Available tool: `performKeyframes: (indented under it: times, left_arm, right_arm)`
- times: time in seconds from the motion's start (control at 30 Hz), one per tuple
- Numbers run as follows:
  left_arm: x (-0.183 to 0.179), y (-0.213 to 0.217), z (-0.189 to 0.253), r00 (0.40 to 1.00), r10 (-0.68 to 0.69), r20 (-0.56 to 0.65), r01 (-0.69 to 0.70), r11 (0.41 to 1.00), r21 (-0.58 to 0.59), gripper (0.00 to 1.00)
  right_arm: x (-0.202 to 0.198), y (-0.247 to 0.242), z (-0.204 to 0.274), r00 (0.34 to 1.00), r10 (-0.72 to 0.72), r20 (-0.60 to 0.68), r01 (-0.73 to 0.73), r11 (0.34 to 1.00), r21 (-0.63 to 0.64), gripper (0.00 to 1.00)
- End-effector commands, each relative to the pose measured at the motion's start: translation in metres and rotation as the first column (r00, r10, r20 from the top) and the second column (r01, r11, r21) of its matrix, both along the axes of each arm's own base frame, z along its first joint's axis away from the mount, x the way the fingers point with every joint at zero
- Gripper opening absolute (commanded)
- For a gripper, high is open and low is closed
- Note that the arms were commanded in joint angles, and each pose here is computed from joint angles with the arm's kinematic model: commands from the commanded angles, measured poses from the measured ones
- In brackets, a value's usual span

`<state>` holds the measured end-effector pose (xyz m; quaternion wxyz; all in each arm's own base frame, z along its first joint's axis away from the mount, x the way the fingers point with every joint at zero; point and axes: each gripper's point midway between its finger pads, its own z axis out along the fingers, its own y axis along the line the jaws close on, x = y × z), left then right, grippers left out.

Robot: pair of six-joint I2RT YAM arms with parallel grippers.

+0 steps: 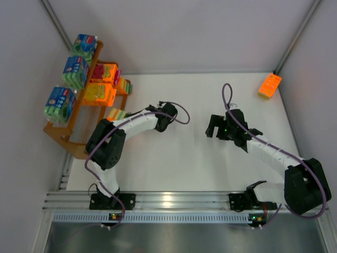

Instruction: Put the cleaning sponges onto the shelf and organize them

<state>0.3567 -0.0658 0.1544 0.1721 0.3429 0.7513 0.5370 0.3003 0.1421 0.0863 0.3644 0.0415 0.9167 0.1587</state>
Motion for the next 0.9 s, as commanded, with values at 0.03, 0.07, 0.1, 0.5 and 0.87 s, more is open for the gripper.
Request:
performKeyframes:
  times: [0.03,0.07,0.1,0.5,0.87]
  left_arm:
    - [-0.006,0.004,0.014,0.999,0.009,0.045,-0.008,1.000,-0.010,0.00]
    - [-0.008,0.003,0.007,0.999,0.010,0.031,-0.009,1.000,-0.023,0.00]
    - [-0.009,0.003,0.002,1.000,0.013,0.025,-0.012,0.999,-0.035,0.00]
    - [-0.023,-0.020,-0.101,0.993,0.097,-0.066,-0.111,0.958,-0.266,0.00]
    - [0.028,-0.031,-0.104,0.988,0.125,0.091,-0.062,0.861,-0.505,0.00]
  right_arm:
    - [0.012,0.010,0.013,0.998,0.009,0.055,-0.013,0.997,0.070,0.99]
    - [0.012,0.010,0.013,0.998,0.012,0.057,-0.016,0.997,0.069,1.00]
    - [0.012,0.010,0.012,0.998,0.013,0.054,-0.017,0.998,0.067,0.99]
    - [0.013,0.010,0.005,0.999,0.018,0.033,-0.020,0.998,0.063,1.00]
    - [0.012,0.005,-0.005,1.000,0.009,0.013,-0.010,0.999,0.035,0.99]
